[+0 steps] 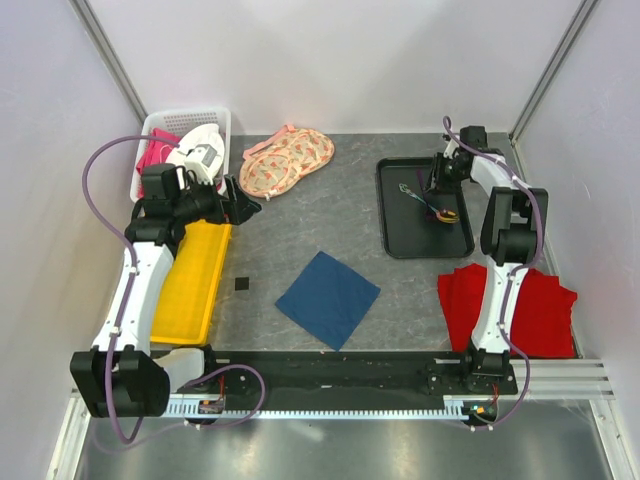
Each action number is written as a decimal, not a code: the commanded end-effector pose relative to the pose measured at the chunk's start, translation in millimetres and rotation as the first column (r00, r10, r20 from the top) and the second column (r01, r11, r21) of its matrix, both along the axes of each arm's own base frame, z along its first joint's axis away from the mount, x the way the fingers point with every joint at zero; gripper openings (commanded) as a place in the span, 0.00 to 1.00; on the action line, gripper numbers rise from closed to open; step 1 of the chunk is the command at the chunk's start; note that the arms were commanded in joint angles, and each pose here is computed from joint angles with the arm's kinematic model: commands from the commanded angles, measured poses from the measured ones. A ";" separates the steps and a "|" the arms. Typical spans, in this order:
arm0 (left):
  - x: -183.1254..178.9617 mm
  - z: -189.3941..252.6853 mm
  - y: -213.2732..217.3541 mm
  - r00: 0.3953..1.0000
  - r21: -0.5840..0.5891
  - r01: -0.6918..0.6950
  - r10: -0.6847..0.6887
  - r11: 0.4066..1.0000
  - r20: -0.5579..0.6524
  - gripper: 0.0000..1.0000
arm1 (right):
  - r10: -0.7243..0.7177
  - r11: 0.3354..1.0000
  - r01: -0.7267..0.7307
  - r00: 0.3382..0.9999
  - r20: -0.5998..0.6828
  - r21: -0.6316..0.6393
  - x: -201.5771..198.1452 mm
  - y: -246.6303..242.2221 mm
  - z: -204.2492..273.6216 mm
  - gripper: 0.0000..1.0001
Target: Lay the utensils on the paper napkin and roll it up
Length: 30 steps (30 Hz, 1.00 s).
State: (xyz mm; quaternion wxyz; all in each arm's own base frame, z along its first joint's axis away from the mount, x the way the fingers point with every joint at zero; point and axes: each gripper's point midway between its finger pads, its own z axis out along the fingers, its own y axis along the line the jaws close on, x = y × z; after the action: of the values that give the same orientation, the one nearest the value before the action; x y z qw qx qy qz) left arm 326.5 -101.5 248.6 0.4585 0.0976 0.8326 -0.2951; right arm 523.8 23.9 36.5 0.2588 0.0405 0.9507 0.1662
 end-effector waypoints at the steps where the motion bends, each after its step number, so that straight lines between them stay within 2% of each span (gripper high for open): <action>1: 3.0 4.7 -3.4 1.000 -0.020 0.013 -0.012 1.000 0.019 1.00 | -0.003 1.000 0.004 0.999 0.038 -0.023 18.5 3.3 5.3 0.38; 18: 7.9 -1.9 -2.1 1.000 -0.015 0.009 -0.009 1.000 0.006 1.00 | 0.026 0.979 -0.027 1.000 -0.011 -0.200 18.3 -13.5 -24.1 0.32; 20: 8.1 0.1 -1.9 1.000 -0.012 0.011 -0.010 1.000 0.014 1.00 | 0.031 0.979 -0.034 0.999 -0.018 -0.203 17.6 -13.1 -26.4 0.24; 27: 7.4 6.6 -1.0 0.999 -0.004 0.010 -0.010 1.000 0.030 1.00 | 0.056 0.970 -0.057 0.998 -0.011 -0.238 21.8 -15.1 -23.8 0.08; 28: 7.5 6.5 -1.0 1.000 -0.004 0.010 -0.010 1.000 0.029 1.00 | 0.058 0.969 -0.058 0.998 -0.007 -0.241 22.8 -15.5 -22.0 0.03; 30: 7.0 6.1 -1.2 1.000 -0.005 0.011 -0.011 1.000 0.026 1.00 | 0.063 0.967 -0.060 0.998 0.004 -0.249 25.7 -16.4 -17.1 0.00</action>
State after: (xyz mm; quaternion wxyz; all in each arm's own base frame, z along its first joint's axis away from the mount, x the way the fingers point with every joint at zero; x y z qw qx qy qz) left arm 329.6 -101.4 238.1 0.4460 0.0931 0.8393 -0.2966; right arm 550.2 16.1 26.4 0.2754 -0.0119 0.9578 0.0812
